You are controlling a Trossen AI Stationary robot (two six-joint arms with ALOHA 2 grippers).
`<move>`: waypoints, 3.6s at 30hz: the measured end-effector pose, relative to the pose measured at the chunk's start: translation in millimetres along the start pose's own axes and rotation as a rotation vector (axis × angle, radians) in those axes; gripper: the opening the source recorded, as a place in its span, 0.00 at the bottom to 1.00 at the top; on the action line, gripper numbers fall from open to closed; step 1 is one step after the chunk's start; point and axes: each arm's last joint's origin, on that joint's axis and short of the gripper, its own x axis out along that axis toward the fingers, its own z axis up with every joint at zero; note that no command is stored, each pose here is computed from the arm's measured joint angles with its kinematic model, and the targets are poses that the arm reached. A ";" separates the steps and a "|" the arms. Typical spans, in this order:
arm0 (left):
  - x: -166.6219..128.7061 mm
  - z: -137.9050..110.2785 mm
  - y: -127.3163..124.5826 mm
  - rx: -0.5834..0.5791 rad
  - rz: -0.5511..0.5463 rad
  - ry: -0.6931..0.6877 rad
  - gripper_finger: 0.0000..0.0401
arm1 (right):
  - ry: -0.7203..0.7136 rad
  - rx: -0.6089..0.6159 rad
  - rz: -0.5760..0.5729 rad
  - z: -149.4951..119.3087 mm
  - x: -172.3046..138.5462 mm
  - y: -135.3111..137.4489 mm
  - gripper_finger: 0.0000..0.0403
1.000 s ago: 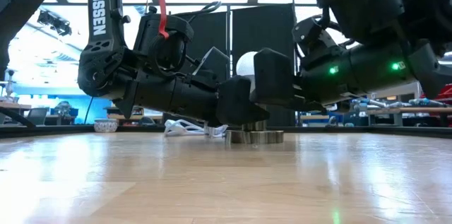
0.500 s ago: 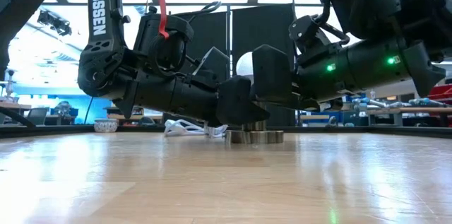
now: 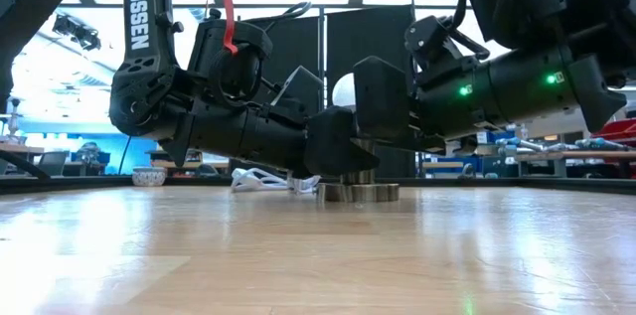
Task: Screw lightbulb
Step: Remove the white lightbulb from the lamp socket
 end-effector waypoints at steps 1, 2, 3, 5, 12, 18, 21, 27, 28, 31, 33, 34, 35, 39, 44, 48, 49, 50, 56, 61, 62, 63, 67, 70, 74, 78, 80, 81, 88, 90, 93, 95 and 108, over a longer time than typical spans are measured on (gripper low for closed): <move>0.0 0.0 0.0 0.000 0.000 0.000 0.48 | -0.001 -0.005 0.000 0.3 0.4 0.0 0.77; 0.0 0.0 0.0 0.000 0.000 0.000 0.48 | -0.001 -0.008 0.002 0.6 0.8 0.0 0.77; 0.0 0.0 0.0 0.000 0.000 0.000 0.48 | 0.000 -0.011 0.005 0.7 1.3 -0.1 0.77; -0.1 0.0 0.0 0.000 0.000 0.000 0.48 | 0.004 -0.013 0.009 1.0 3.3 -0.9 0.77; -0.1 0.0 0.0 0.000 0.000 -0.001 0.48 | -0.007 -0.061 0.014 5.5 10.9 -2.7 0.77; -0.2 -0.3 0.2 0.000 0.000 0.001 0.48 | -0.010 -0.072 0.006 7.9 18.2 -5.8 0.77; -1.0 -1.0 0.7 -0.003 -0.003 0.004 0.48 | -0.017 -0.088 0.004 9.0 18.4 -5.7 0.77; -1.1 -1.0 0.8 -0.002 -0.002 0.004 0.48 | -0.025 -0.096 0.020 11.0 18.3 -4.4 0.77; -1.1 -1.0 0.8 -0.002 -0.002 0.004 0.48 | -0.026 -0.096 0.019 11.0 18.3 -4.4 0.77; -1.1 -1.0 0.8 -0.001 -0.002 0.004 0.48 | -0.027 -0.093 0.020 11.3 18.3 -4.3 0.76; -1.1 -1.0 0.8 -0.001 -0.002 0.004 0.48 | -0.030 -0.091 0.017 11.6 18.3 -4.3 0.74; -1.1 -1.0 0.8 0.001 -0.002 0.004 0.48 | -0.032 -0.095 0.011 11.7 18.3 -4.4 0.72; -1.1 -1.1 0.8 0.002 -0.002 0.004 0.48 | -0.033 -0.099 0.010 11.8 18.3 -4.4 0.70; -1.2 -1.2 0.9 0.002 -0.001 0.004 0.48 | -0.035 -0.098 0.005 11.9 18.3 -4.5 0.60; -1.3 -1.3 0.9 0.002 0.004 0.004 0.48 | -0.036 -0.104 -0.002 12.2 19.4 -5.3 0.50; -1.4 -1.3 1.0 0.002 0.004 0.004 0.48 | -0.037 -0.103 -0.004 12.5 20.1 -5.7 0.46; -1.4 -1.3 1.0 0.002 0.004 0.004 0.48 | -0.037 -0.104 -0.004 12.5 20.1 -5.7 0.45; -1.4 -1.4 1.0 0.003 0.004 0.004 0.48 | -0.037 -0.106 -0.004 12.5 20.1 -5.7 0.44; -1.4 -1.4 0.9 0.007 -0.004 0.005 0.48 | -0.034 -0.085 0.025 10.8 18.5 -10.1 0.42; -1.0 -1.1 0.0 0.031 -0.046 0.007 0.48 | -0.042 -0.032 0.119 8.3 11.3 -25.5 0.41; -1.0 -1.1 -0.5 0.033 -0.058 0.008 0.48 | -0.043 -0.027 0.143 8.0 10.2 -28.7 0.41; -1.0 -1.1 -0.7 0.038 -0.071 0.008 0.48 | -0.042 -0.022 0.165 7.8 9.8 -31.7 0.41; -0.7 -1.1 -0.5 0.066 -0.121 0.010 0.48 | -0.030 -0.023 0.218 7.4 11.5 -38.8 0.41; -0.8 -1.4 0.3 0.088 -0.160 0.011 0.48 | -0.027 -0.049 0.272 8.1 12.8 -40.3 0.41; 0.6 -1.5 1.9 0.105 -0.271 0.018 0.48 | -0.028 -0.079 0.344 9.1 11.1 -44.8 0.41; -4.2 -1.7 2.4 0.118 -0.402 -0.011 0.48 | -0.001 -0.085 0.478 10.3 7.9 -50.7 0.41; -7.0 -1.8 4.7 0.116 -0.463 -0.028 0.48 | 0.017 -0.083 0.553 10.7 8.6 -52.3 0.41; -7.9 -1.9 5.4 0.115 -0.495 -0.034 0.48 | 0.024 -0.084 0.585 10.9 9.6 -52.9 0.41; -9.8 -2.2 6.1 0.122 -0.658 -0.034 0.48 | 0.043 -0.095 0.794 15.2 21.7 -56.4 0.41; -10.4 -1.5 5.2 0.123 -0.691 -0.041 0.48 | 0.050 -0.096 0.849 16.4 25.6 -58.6 0.41; -10.5 -1.1 4.7 0.125 -0.709 -0.045 0.48 | 0.059 -0.099 0.904 17.6 30.4 -61.8 0.41; -10.5 -1.1 4.7 0.125 -0.708 -0.045 0.48 | 0.057 -0.102 0.913 18.1 31.5 -62.6 0.41; -9.2 -0.2 5.3 0.116 -0.654 -0.046 0.48 | 0.063 -0.049 0.804 17.2 30.1 -61.7 0.56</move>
